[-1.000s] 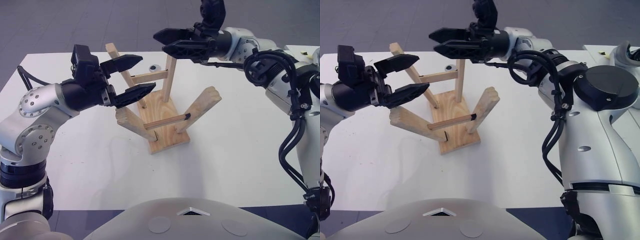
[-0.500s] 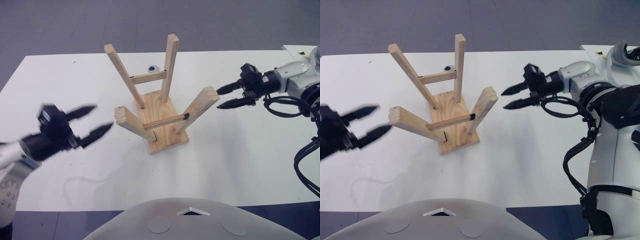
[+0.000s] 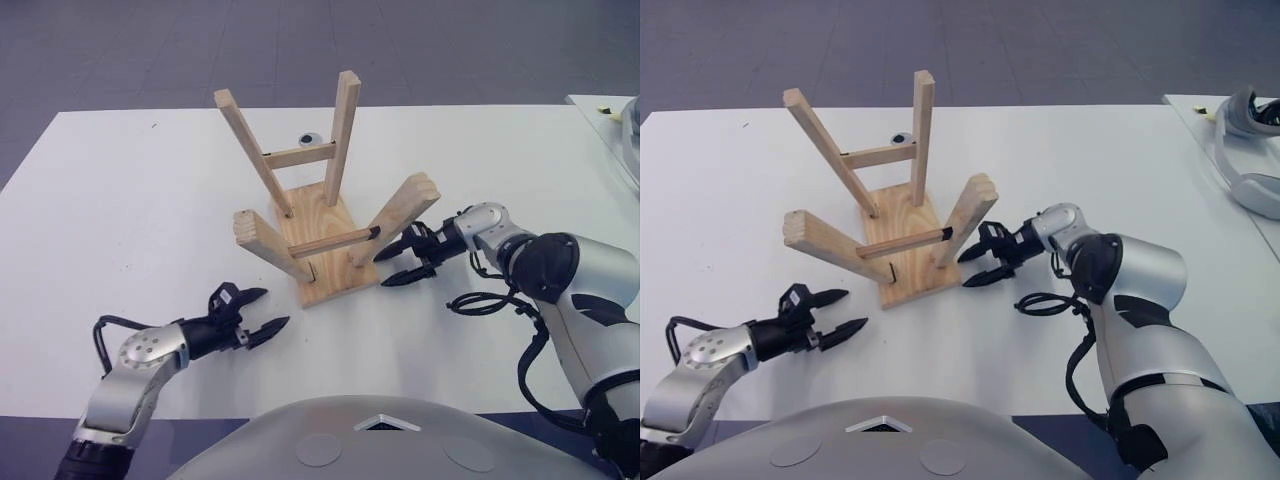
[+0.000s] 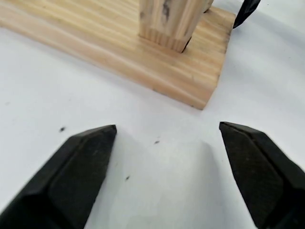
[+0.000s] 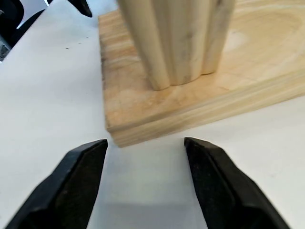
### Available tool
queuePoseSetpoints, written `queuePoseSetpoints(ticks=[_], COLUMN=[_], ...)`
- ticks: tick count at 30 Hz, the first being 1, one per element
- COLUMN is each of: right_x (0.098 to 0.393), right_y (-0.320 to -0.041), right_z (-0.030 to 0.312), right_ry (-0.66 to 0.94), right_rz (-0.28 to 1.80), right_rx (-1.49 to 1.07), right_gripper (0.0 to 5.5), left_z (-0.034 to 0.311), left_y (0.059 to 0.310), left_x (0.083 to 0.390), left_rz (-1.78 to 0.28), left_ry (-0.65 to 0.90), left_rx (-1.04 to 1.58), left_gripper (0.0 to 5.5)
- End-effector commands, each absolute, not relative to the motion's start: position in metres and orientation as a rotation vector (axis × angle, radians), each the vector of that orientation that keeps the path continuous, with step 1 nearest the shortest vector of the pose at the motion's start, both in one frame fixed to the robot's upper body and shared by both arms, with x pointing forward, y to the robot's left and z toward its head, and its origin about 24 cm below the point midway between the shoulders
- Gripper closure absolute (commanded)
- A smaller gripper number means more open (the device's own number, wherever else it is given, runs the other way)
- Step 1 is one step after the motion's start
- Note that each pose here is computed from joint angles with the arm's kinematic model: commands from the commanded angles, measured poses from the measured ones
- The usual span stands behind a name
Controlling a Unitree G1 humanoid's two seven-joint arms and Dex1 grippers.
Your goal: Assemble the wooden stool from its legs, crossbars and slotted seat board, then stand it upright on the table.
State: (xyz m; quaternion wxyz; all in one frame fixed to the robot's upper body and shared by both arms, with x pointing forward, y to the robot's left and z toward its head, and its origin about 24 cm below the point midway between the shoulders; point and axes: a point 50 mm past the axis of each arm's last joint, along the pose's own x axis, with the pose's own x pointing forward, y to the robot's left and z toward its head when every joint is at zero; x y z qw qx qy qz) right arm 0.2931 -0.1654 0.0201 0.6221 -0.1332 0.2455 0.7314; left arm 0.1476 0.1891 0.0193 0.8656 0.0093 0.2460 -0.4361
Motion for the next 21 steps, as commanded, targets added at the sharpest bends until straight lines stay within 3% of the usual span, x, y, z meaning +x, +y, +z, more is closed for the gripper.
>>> queuePoseSetpoints(ticks=[1,6,13,21], right_x=[0.298,0.294,0.294,0.314], right_y=[-0.152,-0.126,-0.097,-0.101], right_z=[0.016,0.010,0.024,0.042], right_ry=[0.505,0.435,0.337,0.258], right_rz=[1.662,1.754,1.847,1.688], right_rx=[-0.287,-0.290,-0.140,-0.130], right_gripper=[2.45,2.45,2.45,2.45], left_z=[0.012,0.016,0.032,0.043], left_y=[0.179,0.186,0.234,0.225], left_x=[0.155,0.156,0.178,0.179], left_rz=[-0.935,-0.896,-0.673,-0.672], left_ry=[0.538,0.519,0.424,0.317], left_rx=[0.061,0.076,0.282,0.233], left_gripper=[1.50,1.50,1.50,1.50])
